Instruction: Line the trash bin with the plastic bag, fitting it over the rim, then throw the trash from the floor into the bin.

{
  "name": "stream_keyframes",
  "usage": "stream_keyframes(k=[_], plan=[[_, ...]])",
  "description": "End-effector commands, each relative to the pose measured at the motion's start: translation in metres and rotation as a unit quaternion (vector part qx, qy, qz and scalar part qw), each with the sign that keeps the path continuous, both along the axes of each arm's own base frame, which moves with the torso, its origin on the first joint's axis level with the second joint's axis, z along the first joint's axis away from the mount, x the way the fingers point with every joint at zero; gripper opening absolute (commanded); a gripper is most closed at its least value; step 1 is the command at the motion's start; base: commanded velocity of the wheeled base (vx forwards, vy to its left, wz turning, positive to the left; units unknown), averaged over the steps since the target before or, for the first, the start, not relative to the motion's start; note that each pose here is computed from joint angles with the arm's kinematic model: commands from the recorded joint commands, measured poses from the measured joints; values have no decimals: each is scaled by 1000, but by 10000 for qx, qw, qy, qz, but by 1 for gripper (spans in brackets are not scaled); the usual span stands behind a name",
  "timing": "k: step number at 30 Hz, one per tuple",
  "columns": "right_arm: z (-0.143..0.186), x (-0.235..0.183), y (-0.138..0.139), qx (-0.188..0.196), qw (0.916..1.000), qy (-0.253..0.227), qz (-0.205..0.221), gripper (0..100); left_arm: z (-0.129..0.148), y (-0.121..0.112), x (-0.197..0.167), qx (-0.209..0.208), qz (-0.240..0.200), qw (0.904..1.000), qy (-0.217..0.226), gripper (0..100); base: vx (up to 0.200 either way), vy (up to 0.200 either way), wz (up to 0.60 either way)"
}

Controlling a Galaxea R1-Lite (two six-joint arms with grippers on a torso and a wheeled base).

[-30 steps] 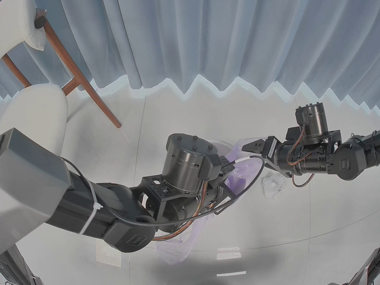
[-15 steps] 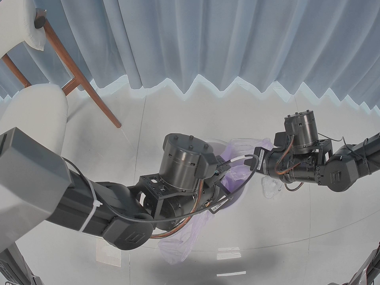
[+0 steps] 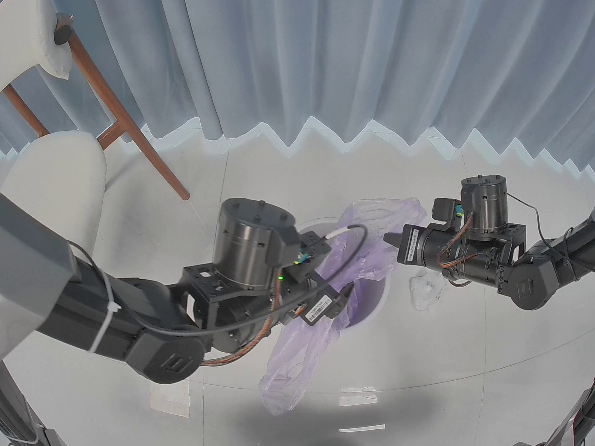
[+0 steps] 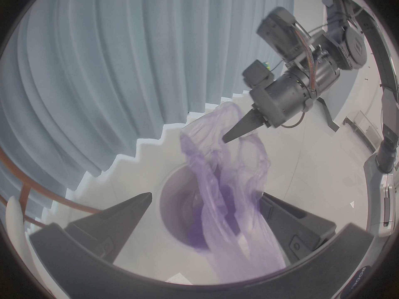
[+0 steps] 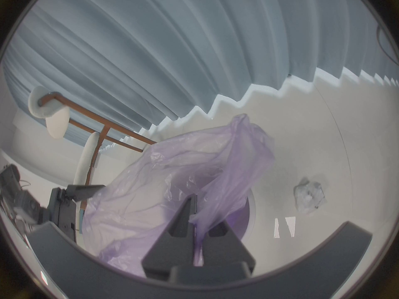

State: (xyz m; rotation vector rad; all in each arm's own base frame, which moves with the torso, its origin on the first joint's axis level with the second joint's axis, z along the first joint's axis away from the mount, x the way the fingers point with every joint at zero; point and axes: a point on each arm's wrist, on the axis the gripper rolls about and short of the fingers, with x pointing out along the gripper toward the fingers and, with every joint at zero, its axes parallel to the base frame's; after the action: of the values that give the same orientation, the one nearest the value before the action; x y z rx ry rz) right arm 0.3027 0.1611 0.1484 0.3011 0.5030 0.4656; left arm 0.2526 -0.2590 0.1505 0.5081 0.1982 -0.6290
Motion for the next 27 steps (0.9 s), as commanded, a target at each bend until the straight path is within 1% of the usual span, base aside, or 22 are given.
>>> stream_keyframes(k=[1, 2, 4, 11, 14, 17, 21, 23, 25, 27], plan=[[-8, -2, -7, -97, 9998, -117, 122, 0, 13, 27, -4, -130, 251, 9996, -25, 100, 0, 0, 0], [-8, -2, -6, -149, 9995, -233, 170, 0, 8, 36, -6, -49, 336, 9994, 56, 100, 0, 0, 0], [-9, -3, -6, -186, 9993, -248, 194, 0, 1, 41, -7, 44, 361, 9992, 158, 100, 0, 0, 0], [-10, -4, -8, -203, 9993, -232, 192, 0, 8, 54, -11, -60, 291, 9994, 161, 100, 0, 0, 0], [-10, -4, -8, -193, 9993, -212, 235, 0, 7, 58, -17, -41, 284, 9994, 185, 100, 0, 0, 0], [-10, -4, -8, -196, 9992, -226, 272, 0, 1, 66, -18, 45, 363, 9989, 281, 100, 0, 0, 0], [-8, -4, -8, -239, 9988, -309, 309, 0, 0, 67, -14, 41, 430, 9986, 300, 100, 0, 0, 0], [-8, -4, -8, -256, 9986, -321, 318, 0, -5, 69, -11, 91, 483, 9980, 384, 100, 0, 0, 0], [-7, -4, -8, -277, 9985, -344, 329, 0, -15, 65, -8, 195, 464, 9973, 535, 100, 0, 0, 0], [-6, -4, -8, -273, 9985, -359, 322, 0, -20, 62, -4, 226, 422, 9971, 591, 100, 0, 0, 0]])
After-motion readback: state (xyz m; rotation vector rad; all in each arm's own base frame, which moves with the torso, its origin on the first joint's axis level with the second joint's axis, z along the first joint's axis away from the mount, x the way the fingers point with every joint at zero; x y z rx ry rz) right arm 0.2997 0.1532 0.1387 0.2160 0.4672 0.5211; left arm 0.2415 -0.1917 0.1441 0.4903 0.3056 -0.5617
